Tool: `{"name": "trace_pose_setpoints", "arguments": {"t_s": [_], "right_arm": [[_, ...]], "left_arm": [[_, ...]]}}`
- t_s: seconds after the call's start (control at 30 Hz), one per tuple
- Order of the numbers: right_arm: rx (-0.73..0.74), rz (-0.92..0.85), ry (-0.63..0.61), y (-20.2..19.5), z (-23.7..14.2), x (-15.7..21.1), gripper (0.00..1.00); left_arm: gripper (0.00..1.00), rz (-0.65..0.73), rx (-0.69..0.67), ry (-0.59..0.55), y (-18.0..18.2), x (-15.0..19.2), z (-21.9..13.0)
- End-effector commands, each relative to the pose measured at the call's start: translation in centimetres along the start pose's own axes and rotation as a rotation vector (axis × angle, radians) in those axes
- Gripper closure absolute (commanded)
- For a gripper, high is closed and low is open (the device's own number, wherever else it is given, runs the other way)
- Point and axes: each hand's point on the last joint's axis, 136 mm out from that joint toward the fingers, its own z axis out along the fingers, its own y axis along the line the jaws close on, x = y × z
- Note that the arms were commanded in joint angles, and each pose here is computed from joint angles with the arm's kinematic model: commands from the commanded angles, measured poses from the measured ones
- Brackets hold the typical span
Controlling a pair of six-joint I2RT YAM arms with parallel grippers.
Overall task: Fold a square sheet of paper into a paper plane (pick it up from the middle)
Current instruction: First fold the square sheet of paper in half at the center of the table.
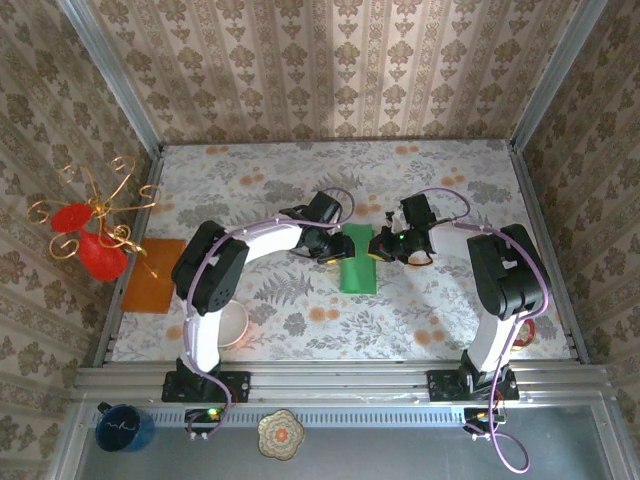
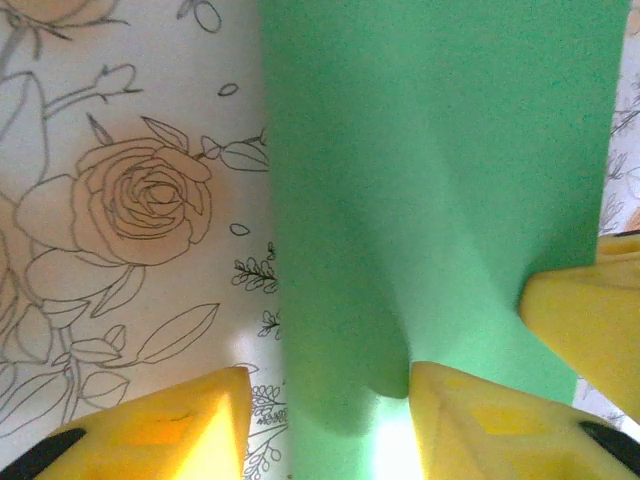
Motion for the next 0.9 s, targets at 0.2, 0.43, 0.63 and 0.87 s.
{"name": "trace_pose_setpoints", "arguments": {"t_s": [0.2, 0.43, 0.63, 0.87], "right_arm": [[0.032, 0.033, 0.004, -0.7, -0.9, 0.2, 0.82], [0.099, 0.04, -0.096, -1.4, -4.7, -0.4, 0.67], [0.143, 0.053, -0.143, -2.3, -6.0, -0.4, 0.67], [0.133, 0.071, -0.145, -2.6, -5.5, -0.5, 0.68]], "left_arm": [[0.61, 0.027, -0.13, 0.084, 1.9, 1.7, 1.8], [0.63, 0.041, -0.226, 0.145, 3.8, 3.6, 3.7], [0.65, 0.001, -0.305, 0.177, 5.9, 5.0, 4.7], [0.62, -0.047, -0.321, 0.205, 6.2, 5.5, 5.8]]}}
